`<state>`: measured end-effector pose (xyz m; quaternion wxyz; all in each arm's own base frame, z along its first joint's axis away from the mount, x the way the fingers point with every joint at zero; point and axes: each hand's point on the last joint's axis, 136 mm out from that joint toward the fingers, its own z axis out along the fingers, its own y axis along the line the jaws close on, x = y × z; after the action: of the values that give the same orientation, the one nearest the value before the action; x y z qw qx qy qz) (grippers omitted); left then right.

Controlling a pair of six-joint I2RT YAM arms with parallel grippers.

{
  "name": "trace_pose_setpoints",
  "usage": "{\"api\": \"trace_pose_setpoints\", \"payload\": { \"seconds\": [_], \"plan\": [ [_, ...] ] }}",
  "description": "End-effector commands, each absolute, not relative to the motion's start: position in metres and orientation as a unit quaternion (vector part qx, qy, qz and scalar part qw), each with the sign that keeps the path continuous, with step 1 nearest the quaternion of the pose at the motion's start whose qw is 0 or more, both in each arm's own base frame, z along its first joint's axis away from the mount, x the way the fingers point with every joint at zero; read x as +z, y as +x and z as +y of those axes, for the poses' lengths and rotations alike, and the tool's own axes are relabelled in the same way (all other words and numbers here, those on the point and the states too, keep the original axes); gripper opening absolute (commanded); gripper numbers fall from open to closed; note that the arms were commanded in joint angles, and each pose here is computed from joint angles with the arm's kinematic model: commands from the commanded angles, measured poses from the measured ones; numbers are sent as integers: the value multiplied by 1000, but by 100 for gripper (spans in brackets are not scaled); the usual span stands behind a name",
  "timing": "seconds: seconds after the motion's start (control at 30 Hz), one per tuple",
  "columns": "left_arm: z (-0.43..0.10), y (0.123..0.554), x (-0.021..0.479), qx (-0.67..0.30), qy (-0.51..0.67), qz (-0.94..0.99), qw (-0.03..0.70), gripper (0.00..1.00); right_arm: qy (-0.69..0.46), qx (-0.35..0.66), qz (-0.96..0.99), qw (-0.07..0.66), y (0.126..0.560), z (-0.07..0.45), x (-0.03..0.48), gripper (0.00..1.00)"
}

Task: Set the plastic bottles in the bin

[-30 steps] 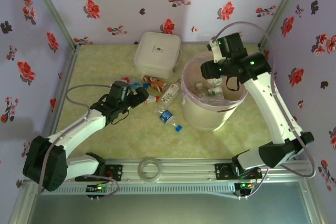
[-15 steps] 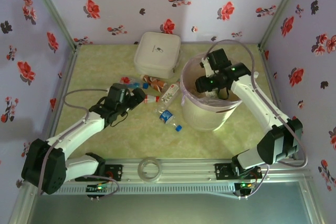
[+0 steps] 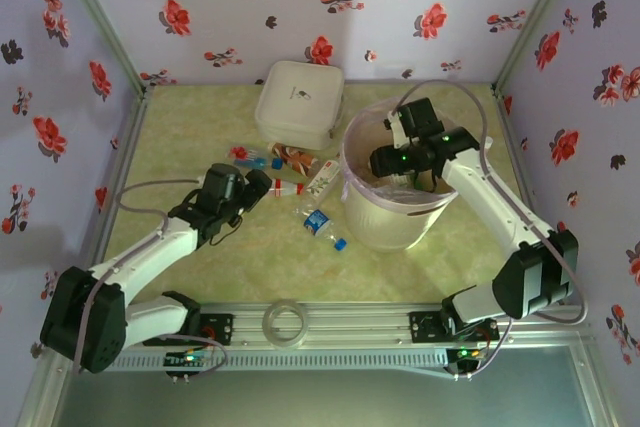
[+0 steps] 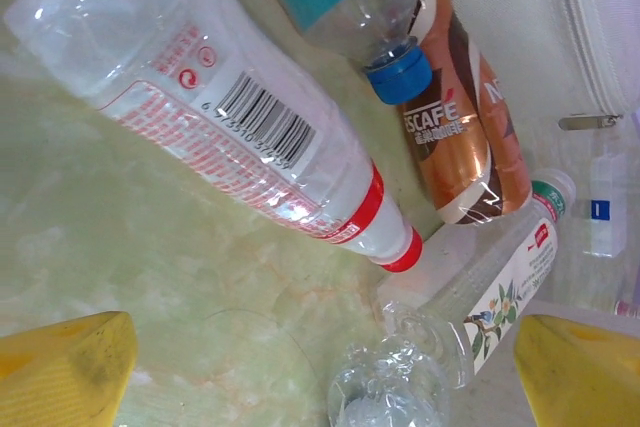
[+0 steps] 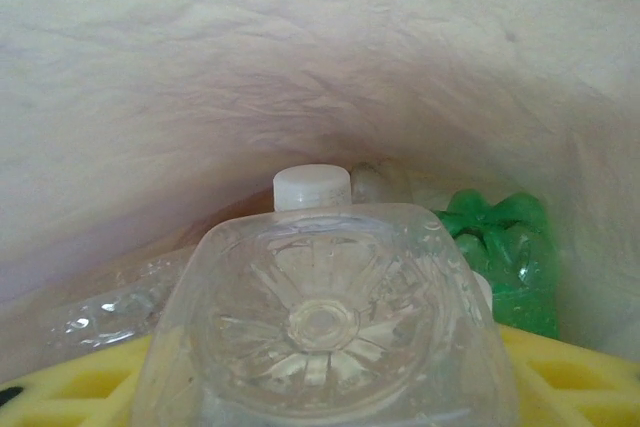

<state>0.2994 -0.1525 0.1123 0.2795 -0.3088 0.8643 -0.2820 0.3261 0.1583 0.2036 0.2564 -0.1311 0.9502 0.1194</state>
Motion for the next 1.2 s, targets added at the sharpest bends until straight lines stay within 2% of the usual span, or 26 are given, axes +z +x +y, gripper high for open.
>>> {"api": "trace_pose_setpoints", "payload": {
  "seconds": [0.0,0.2,0.4,0.67,1.17],
  "plan": [
    [-143,301,104,-267,-351,854,275,97,-133,121,937,300,323,153,247,69],
    [-131,294,84,-226,-405,851,246,98,-137,99,929,330,310,138,279,78],
    [-131,295,79,-226,-426,843,237,98,-137,73,928,338,297,122,292,85],
    [-144,314,83,-258,-468,812,233,96,-120,72,919,368,285,112,308,86],
    [-217,351,61,-288,-509,789,190,92,-109,55,915,385,283,100,312,86]
  ]
}}
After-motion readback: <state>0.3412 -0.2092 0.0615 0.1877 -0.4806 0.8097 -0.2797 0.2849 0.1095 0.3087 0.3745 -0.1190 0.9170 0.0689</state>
